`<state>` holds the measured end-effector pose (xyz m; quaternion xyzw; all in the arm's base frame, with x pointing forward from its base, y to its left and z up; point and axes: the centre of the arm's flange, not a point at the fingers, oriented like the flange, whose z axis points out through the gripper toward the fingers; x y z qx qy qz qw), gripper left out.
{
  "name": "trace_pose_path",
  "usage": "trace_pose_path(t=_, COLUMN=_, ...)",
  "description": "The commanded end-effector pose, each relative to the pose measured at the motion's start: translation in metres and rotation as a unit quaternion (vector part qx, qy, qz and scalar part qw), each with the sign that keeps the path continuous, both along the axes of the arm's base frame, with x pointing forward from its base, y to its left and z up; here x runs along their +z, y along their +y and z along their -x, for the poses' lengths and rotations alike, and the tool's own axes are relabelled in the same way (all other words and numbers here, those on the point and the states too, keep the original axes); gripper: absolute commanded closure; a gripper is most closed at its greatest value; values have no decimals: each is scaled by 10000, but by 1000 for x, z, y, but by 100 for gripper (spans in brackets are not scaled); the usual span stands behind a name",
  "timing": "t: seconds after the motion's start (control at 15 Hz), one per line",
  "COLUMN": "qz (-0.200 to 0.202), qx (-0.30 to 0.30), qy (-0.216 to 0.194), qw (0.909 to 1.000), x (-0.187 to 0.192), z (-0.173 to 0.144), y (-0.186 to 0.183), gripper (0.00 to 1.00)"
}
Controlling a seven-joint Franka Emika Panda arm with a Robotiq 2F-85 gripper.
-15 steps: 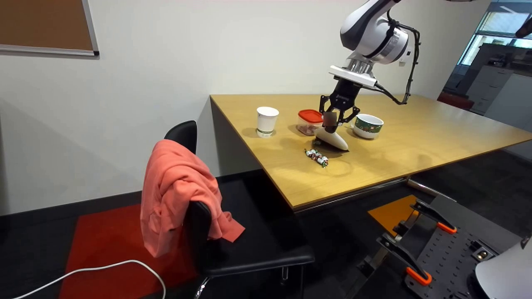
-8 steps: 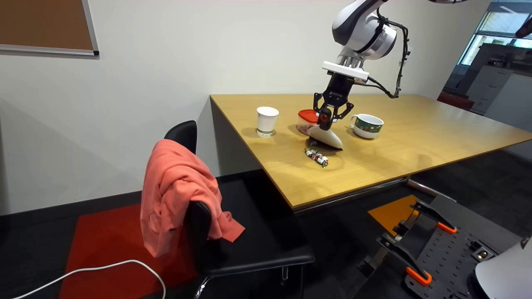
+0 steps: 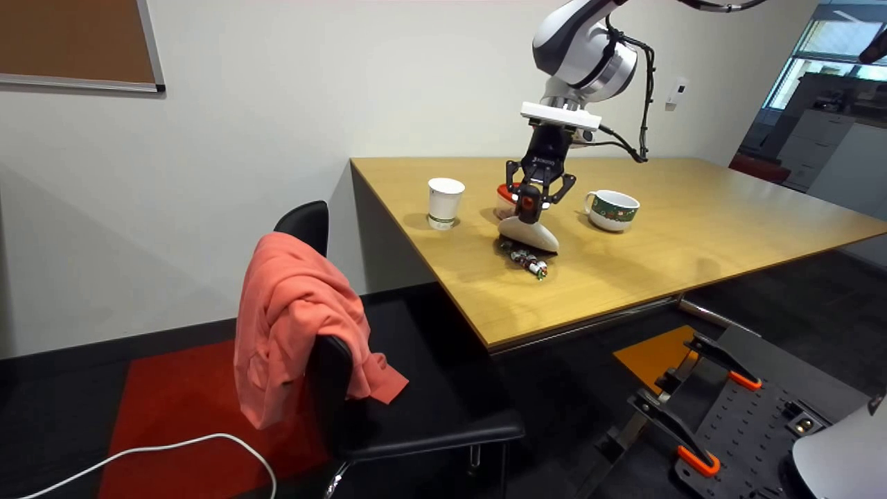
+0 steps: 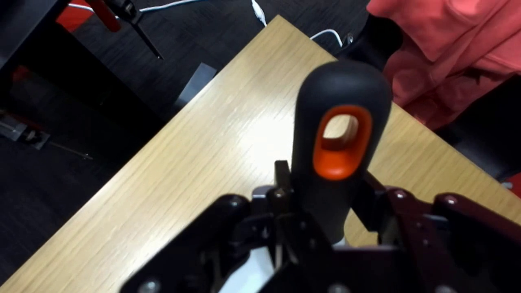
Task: Use the brush to sweep the candy to the left side of the table
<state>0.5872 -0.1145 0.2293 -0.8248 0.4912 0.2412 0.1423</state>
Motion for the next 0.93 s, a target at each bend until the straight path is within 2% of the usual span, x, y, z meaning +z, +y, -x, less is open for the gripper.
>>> trace_pose_path(t=0.0, qz=-253, qx=309, qy=114, qw=9991, x=8, z=-5, y=22, gripper=87)
trace_pose_path(t=0.07, qz=-200, qx=322, qy=129, qw=9992, x=10, z=-3, y=26, gripper=87)
trace_pose_path(t=0.47, qz=937, qx=290, qy=60, qw=9952, x=45, z=20, y=26, gripper=87)
trace_pose_path(t=0.73, qz=1601, qx=19, qy=-179, qw=9869, x=68, z=39, y=4, gripper=87)
trace_pose_path(t=0.87, qz=1975, qx=-324, qy=-413, qw=9789, x=73, z=48, y=-17, gripper=87)
